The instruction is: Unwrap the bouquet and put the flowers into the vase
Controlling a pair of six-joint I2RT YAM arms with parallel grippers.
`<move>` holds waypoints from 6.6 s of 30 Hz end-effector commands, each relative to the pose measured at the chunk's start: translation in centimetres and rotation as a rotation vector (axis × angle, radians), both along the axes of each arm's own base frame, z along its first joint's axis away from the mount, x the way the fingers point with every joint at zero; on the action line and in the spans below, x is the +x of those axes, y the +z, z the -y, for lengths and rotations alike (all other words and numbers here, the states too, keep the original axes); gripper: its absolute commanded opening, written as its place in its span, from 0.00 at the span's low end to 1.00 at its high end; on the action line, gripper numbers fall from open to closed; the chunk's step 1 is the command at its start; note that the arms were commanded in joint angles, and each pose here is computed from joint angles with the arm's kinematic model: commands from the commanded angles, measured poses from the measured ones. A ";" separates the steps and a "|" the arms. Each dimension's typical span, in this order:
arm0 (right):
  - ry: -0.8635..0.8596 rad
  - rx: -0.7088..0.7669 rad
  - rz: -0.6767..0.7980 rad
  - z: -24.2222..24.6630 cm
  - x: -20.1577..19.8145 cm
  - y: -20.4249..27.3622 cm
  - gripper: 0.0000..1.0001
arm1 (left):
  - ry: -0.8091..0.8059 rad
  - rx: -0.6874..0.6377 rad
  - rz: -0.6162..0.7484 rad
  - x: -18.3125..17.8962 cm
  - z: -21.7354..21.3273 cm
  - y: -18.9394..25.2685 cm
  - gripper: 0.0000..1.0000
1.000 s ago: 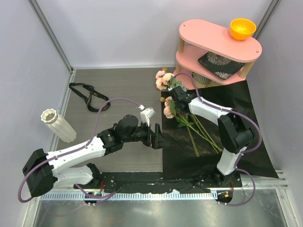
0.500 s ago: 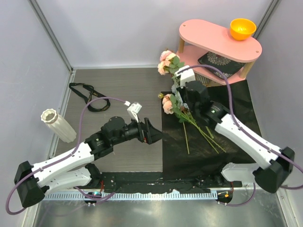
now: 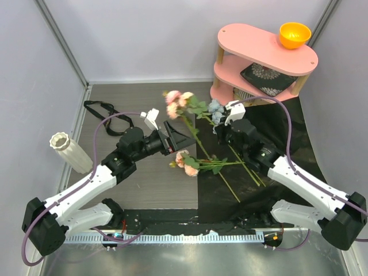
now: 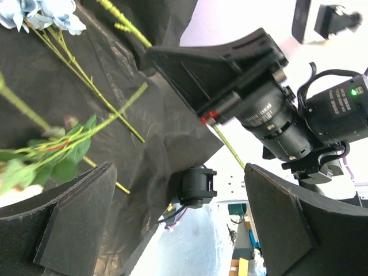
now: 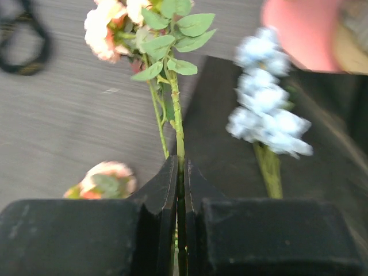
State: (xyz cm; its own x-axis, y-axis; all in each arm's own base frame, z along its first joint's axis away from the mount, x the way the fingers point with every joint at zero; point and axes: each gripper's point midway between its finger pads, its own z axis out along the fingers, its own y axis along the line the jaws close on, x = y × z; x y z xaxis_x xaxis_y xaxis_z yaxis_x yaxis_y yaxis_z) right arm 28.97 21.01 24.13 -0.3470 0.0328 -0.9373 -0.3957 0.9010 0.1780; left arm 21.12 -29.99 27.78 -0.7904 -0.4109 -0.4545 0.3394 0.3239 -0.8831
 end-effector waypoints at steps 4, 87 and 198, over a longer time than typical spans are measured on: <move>-0.434 -0.354 0.032 9.0 2.1 -1.1 0.01 | 0.043 0.017 0.025 -0.2 -1.6 -0.2 0.96; 0.142 0.156 0.181 -0.3 -3.6 1.2 0.01 | 0.207 -0.231 -0.098 13.0 7.5 -1.0 0.00; 0.151 -0.257 -0.298 0.0 -3.7 -6.9 0.53 | 1.365 0.686 0.270 7.5 -37.5 15.7 1.00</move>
State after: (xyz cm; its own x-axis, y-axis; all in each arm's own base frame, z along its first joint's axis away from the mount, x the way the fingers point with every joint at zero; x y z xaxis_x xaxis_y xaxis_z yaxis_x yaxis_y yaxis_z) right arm 24.93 21.01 17.54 -0.5713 -0.2005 -0.7959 -0.4831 0.8661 0.1286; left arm 25.64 12.93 43.72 0.2280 -0.2494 -0.9412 -0.6678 0.6634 -0.3376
